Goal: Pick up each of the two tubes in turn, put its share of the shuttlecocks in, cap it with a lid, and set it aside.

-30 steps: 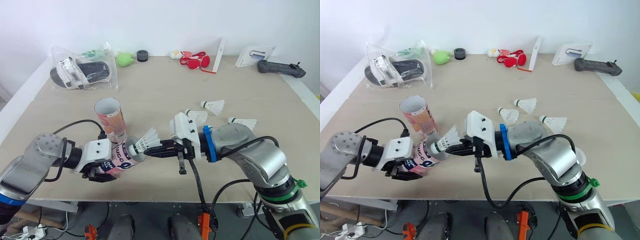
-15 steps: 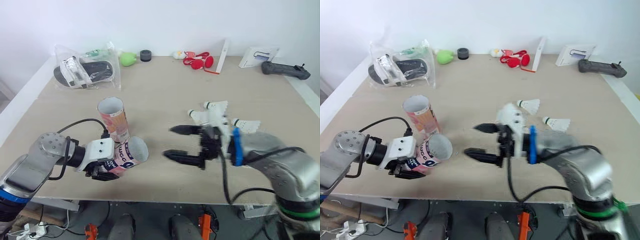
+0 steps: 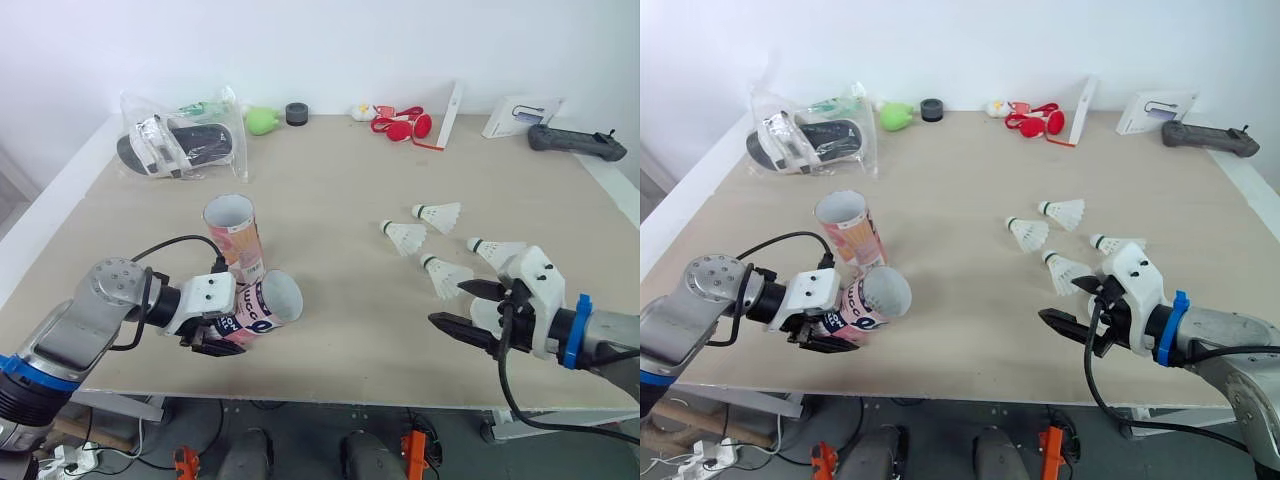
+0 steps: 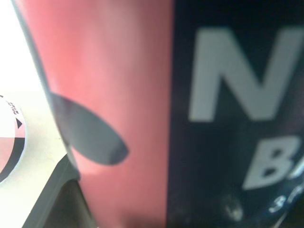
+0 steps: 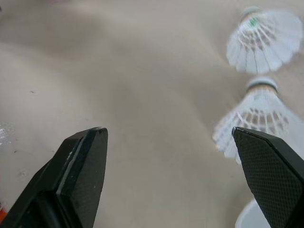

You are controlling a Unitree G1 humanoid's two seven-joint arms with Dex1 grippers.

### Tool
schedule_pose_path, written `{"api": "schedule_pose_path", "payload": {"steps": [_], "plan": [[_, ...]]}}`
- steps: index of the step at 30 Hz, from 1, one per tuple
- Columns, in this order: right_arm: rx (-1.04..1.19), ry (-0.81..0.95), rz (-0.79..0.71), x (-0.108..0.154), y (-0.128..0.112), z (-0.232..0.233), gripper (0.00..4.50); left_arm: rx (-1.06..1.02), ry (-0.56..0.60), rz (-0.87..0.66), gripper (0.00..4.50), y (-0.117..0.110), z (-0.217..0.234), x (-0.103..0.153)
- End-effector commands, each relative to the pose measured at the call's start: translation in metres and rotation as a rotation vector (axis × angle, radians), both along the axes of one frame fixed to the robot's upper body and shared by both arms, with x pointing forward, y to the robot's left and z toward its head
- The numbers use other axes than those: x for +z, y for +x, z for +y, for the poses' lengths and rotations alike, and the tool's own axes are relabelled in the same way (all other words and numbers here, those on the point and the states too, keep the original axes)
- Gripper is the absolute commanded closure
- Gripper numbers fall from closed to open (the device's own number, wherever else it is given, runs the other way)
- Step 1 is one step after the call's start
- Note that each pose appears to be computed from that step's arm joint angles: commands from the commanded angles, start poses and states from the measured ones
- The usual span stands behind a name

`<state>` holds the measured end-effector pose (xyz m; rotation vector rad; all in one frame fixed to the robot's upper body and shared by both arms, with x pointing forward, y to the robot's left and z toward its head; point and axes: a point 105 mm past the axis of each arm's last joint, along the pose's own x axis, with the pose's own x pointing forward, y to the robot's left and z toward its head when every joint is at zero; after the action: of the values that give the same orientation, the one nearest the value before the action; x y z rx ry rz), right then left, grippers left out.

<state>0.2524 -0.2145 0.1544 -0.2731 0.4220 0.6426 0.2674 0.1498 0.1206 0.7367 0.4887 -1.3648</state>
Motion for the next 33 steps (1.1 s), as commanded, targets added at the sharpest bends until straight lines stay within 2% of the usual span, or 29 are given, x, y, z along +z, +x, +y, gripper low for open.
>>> {"api": "schedule_pose_path", "payload": {"steps": [1, 8, 15, 28, 29, 31, 33], "plan": [[-0.037, 0.007, -0.023, -0.004, 0.007, 0.003, 0.02, -0.012, 0.026, 0.068, 1.42, -0.006, -0.004, -0.022], [-0.148, -0.025, -0.047, -0.014, 0.035, -0.007, 0.02, -0.012, 0.027, 0.06, 1.42, -0.004, -0.004, -0.022], [-0.21, 0.046, -0.063, -0.021, 0.059, -0.01, 0.02, 0.005, 0.033, 0.056, 1.42, -0.001, 0.003, -0.028], [-0.27, 0.098, -0.116, -0.03, 0.083, -0.017, 0.02, 0.008, 0.04, 0.052, 1.42, -0.005, 0.007, -0.031], [-0.272, 0.101, -0.118, -0.031, 0.083, -0.017, 0.4, 0.008, 0.039, 0.051, 1.42, -0.005, 0.006, -0.031], [-0.278, 0.095, -0.116, -0.033, 0.084, -0.018, 0.76, 0.008, 0.039, 0.051, 1.42, -0.005, 0.006, -0.03], [-0.288, 0.069, -0.113, -0.036, 0.084, -0.022, 1.78, 0.009, 0.039, 0.048, 1.42, -0.004, 0.006, -0.028]]}}
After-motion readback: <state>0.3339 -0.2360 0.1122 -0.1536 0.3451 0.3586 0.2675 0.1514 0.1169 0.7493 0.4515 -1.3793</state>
